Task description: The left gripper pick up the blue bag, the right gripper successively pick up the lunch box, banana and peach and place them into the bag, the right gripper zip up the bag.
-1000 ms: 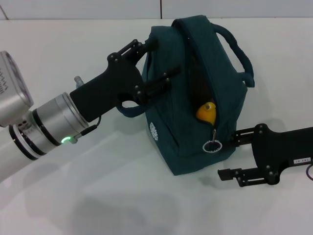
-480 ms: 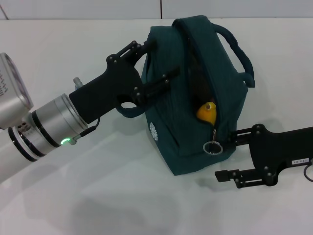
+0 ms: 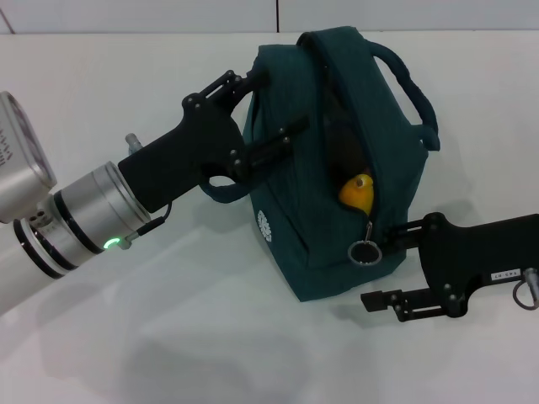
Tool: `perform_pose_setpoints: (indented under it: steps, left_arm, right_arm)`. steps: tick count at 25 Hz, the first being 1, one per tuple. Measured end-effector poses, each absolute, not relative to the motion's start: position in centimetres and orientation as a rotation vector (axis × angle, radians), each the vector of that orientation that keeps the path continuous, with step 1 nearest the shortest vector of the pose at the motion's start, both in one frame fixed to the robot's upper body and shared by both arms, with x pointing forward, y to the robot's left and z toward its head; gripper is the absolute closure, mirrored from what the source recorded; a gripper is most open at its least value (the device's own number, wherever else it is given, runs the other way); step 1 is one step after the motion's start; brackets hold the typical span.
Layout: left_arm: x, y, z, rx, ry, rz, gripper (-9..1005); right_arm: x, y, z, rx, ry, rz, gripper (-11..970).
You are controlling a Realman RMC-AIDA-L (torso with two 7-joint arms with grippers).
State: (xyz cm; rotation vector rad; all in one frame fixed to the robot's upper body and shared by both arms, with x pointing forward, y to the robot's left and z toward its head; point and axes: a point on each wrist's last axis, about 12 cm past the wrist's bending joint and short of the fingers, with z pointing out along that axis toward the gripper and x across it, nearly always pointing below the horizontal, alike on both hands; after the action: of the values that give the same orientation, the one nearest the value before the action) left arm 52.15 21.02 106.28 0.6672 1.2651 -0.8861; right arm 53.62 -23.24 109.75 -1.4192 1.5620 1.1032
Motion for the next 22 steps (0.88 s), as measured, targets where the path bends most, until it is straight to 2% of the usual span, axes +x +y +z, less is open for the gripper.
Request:
perform_pose_setpoints:
  steps: [12,22]
  left_arm:
    - [52.11,21.03,106.22,0.661,1.263,-0.878,236]
    - [52.00,21.01,106.16,0.649,1.260,-0.873,236]
  right_arm:
    - [53.81,-23.38,109.74,-1.407,1.568,1.086,542]
    - [53.92,-23.47,109.52,-1.403,1.578,1.058,633]
